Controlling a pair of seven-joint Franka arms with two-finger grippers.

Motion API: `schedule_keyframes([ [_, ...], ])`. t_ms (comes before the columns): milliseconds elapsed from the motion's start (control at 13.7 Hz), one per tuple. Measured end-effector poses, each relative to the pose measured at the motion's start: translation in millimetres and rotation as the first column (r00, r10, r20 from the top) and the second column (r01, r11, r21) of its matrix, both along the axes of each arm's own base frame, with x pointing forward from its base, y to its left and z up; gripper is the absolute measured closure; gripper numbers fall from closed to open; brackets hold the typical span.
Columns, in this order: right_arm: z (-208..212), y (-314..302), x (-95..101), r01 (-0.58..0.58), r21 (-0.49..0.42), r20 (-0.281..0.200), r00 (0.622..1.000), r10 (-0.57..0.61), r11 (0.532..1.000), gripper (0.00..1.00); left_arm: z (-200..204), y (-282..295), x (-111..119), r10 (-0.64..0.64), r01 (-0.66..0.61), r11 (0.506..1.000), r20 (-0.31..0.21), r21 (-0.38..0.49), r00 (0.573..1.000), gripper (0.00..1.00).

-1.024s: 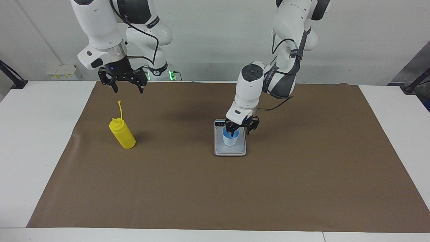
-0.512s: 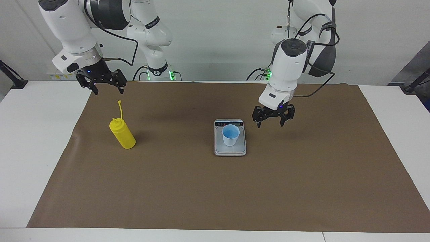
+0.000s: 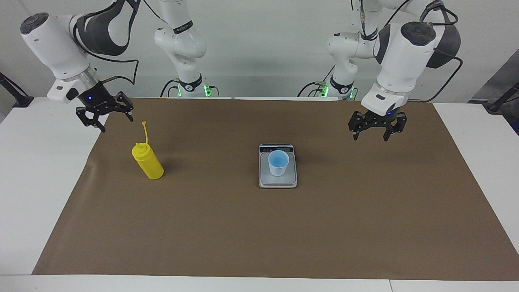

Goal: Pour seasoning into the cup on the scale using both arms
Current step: 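Release the cup and withdraw the left gripper while the right gripper opens, then grasp the yellow bottle with the right gripper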

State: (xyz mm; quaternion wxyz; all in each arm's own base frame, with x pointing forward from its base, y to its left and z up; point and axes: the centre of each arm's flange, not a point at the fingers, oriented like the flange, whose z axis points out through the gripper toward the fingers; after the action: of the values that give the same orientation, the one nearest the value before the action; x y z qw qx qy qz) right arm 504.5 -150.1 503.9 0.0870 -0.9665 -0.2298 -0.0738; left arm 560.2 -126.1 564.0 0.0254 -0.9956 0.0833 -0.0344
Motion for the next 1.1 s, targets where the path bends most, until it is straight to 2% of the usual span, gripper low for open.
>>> schedule_keyframes([
  [220, -39.4, -28.4, -10.7, -0.084, 0.103, 0.059, 0.995, 0.079, 0.991, 0.0, 12.2, 35.8, -4.9, -0.047, 0.048, 0.999, -0.021, 0.013, 0.999, 0.0],
  [439, -84.3, -54.6, -14.0, -0.186, 0.198, 0.13, 0.978, 0.163, 0.962, 0.0, 16.2, 63.5, -6.7, -0.08, 0.081, 0.997, -0.042, 0.018, 0.996, 0.0],
  [585, -111.7, -58.0, -15.4, -0.233, 0.257, 0.2, 0.962, 0.184, 0.938, 0.0, 19.6, 80.4, -8.8, -0.096, 0.097, 0.995, -0.051, 0.02, 0.994, 0.0],
  [732, -132.2, -55.2, -19.0, -0.281, 0.278, 0.271, 0.94, 0.206, 0.919, 0.0, 27.6, 89.8, -12.0, -0.093, 0.094, 0.995, -0.056, 0.02, 0.994, 0.0],
  [1098, -154.7, -45.2, -25.7, -0.34, 0.328, 0.385, 0.9, 0.204, 0.881, 0.0, 63.4, 88.5, -23.2, -0.076, 0.075, 0.997, -0.062, -0.013, 0.995, 0.0],
])
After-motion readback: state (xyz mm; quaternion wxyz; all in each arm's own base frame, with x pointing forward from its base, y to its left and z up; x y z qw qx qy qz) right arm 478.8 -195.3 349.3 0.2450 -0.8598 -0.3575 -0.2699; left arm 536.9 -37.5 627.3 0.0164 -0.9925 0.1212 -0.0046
